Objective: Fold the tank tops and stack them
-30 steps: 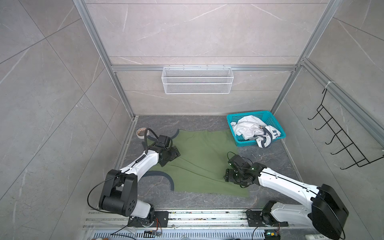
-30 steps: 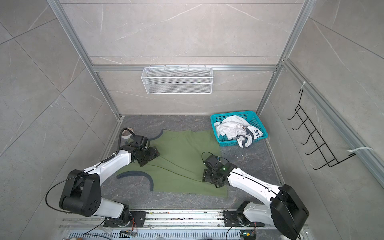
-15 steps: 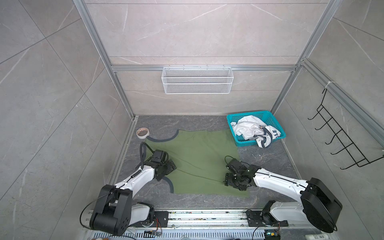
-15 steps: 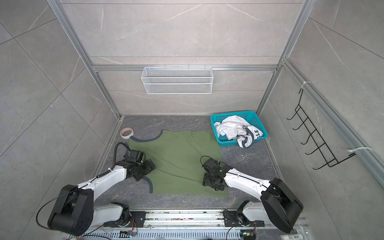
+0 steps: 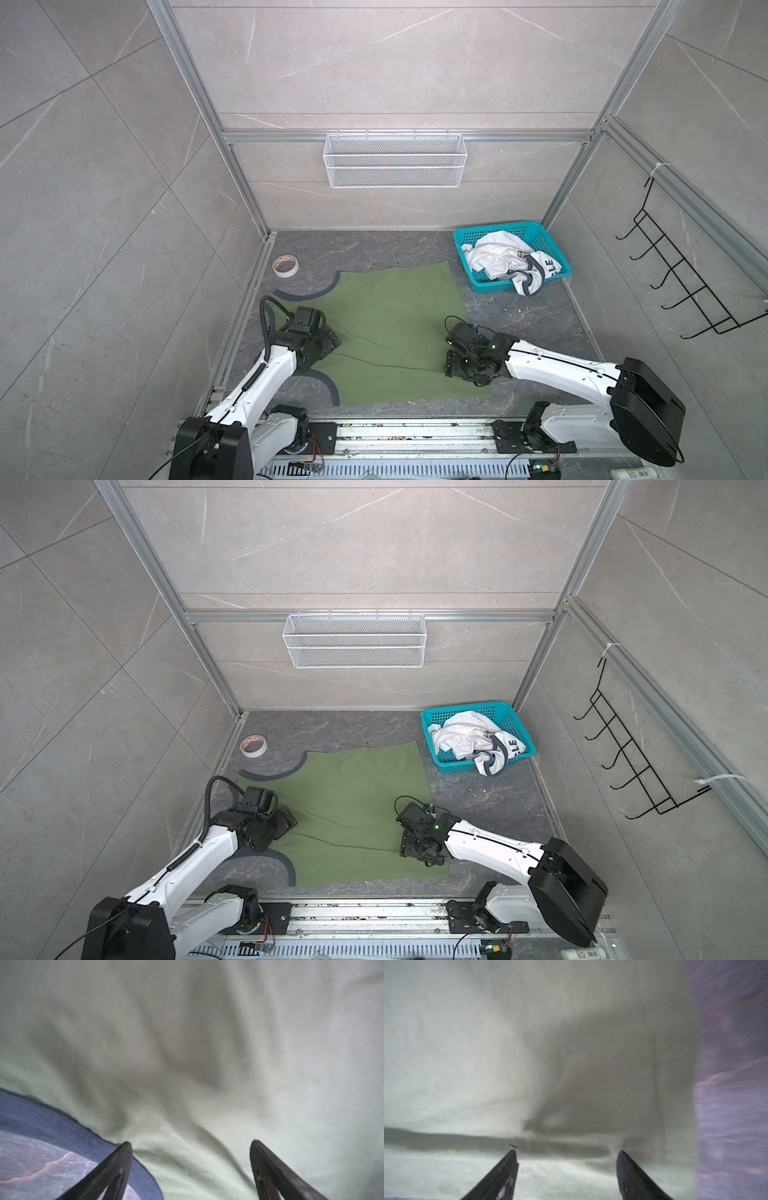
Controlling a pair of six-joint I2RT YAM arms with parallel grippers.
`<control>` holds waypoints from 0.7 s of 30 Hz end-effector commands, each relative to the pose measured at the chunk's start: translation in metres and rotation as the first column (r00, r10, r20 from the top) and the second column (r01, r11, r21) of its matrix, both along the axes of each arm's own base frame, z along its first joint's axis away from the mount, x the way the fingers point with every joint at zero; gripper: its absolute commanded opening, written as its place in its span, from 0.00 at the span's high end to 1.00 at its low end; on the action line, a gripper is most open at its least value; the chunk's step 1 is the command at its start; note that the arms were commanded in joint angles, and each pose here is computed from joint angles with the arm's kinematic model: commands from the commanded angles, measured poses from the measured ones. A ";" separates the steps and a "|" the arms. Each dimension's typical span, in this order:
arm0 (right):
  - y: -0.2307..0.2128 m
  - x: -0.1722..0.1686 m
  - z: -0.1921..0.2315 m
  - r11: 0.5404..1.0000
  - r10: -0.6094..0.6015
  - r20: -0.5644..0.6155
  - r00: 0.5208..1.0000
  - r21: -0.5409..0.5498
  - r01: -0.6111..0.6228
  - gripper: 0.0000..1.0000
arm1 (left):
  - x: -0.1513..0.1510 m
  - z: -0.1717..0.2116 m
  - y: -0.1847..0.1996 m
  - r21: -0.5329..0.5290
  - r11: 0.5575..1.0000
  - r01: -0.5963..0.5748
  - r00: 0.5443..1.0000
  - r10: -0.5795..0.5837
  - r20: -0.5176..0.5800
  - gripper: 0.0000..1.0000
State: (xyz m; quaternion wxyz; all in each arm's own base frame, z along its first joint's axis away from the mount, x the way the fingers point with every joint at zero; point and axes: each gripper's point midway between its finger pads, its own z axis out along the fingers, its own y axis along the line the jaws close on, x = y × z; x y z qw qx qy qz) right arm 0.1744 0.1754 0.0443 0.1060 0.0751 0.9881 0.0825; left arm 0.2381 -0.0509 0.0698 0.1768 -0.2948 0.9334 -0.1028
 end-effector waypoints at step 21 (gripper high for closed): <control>0.017 0.234 0.128 0.997 0.070 0.385 0.920 -0.058 -0.051 0.28 | 0.266 0.035 -0.023 0.207 0.958 0.199 0.975 -0.216 0.059 0.26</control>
